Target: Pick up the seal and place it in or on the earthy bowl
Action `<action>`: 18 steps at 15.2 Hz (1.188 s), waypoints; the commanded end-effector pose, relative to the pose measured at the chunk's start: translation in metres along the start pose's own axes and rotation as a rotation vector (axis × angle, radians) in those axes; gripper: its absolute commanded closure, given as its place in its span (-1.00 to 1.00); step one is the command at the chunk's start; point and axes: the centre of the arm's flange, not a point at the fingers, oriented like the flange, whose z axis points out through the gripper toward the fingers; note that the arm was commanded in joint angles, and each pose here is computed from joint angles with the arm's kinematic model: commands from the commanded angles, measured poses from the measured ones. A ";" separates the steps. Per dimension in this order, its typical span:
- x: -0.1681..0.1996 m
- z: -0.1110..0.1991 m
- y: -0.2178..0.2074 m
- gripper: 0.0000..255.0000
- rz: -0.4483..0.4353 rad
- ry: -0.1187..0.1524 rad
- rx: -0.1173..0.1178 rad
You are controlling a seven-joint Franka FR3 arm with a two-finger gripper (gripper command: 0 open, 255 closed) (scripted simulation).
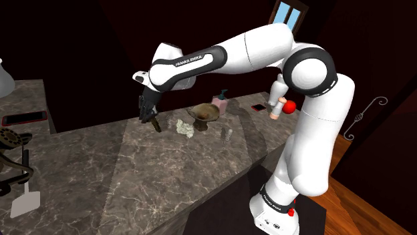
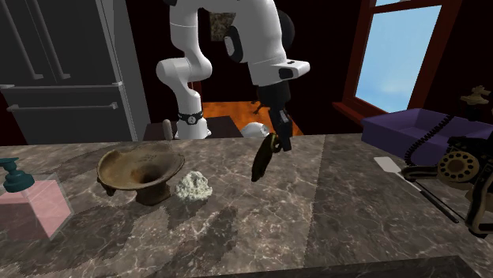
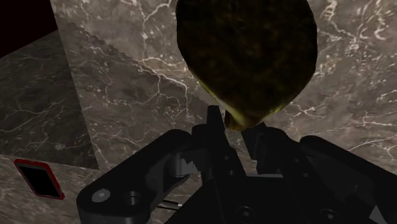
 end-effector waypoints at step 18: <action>-0.031 -0.092 0.004 1.00 0.000 0.000 0.000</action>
